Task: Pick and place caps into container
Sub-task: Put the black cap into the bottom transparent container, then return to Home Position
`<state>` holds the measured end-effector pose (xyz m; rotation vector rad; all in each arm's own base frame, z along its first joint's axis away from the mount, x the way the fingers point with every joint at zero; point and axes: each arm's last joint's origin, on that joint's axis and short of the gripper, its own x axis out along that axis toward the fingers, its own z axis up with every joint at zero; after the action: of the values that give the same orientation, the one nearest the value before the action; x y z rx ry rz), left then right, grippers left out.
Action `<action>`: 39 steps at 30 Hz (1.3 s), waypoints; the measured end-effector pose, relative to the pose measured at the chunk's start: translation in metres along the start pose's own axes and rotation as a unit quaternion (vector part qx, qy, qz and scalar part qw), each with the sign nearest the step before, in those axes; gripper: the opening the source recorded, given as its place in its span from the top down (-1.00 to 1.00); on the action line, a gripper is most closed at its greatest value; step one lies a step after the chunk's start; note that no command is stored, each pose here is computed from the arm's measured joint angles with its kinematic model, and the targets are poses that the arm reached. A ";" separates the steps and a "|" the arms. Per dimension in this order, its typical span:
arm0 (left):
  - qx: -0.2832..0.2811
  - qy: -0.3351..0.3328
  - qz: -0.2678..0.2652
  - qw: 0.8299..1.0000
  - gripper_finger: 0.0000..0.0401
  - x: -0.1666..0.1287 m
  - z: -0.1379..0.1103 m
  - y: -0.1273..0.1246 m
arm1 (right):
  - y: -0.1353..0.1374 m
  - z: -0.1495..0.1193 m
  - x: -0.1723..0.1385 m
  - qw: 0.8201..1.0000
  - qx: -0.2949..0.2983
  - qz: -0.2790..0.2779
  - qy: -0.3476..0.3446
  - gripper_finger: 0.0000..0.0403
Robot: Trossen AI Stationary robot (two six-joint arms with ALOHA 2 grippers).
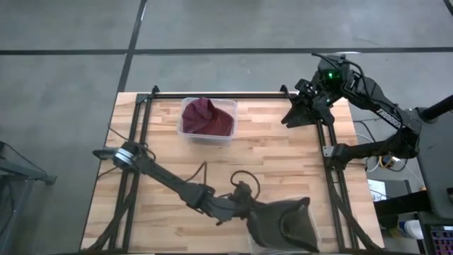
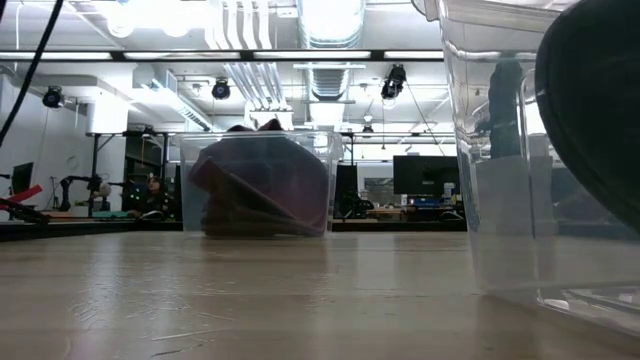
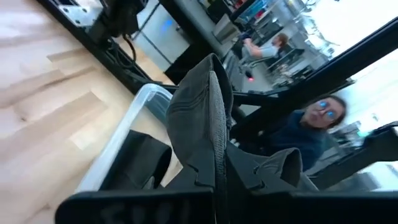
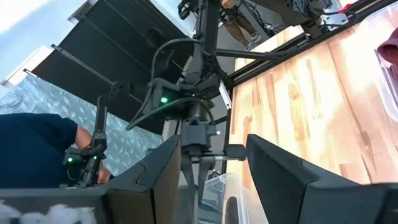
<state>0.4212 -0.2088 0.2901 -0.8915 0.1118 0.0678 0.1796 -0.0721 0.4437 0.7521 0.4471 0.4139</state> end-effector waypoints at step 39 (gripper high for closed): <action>0.067 0.009 0.070 0.995 0.31 -0.054 0.084 -0.030 | 0.001 -0.016 0.007 0.998 0.028 0.004 0.061 0.12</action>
<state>0.3768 -0.1624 0.3721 -0.7493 0.1944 0.1810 0.1765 -0.0595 0.4322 0.7866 0.5720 0.4564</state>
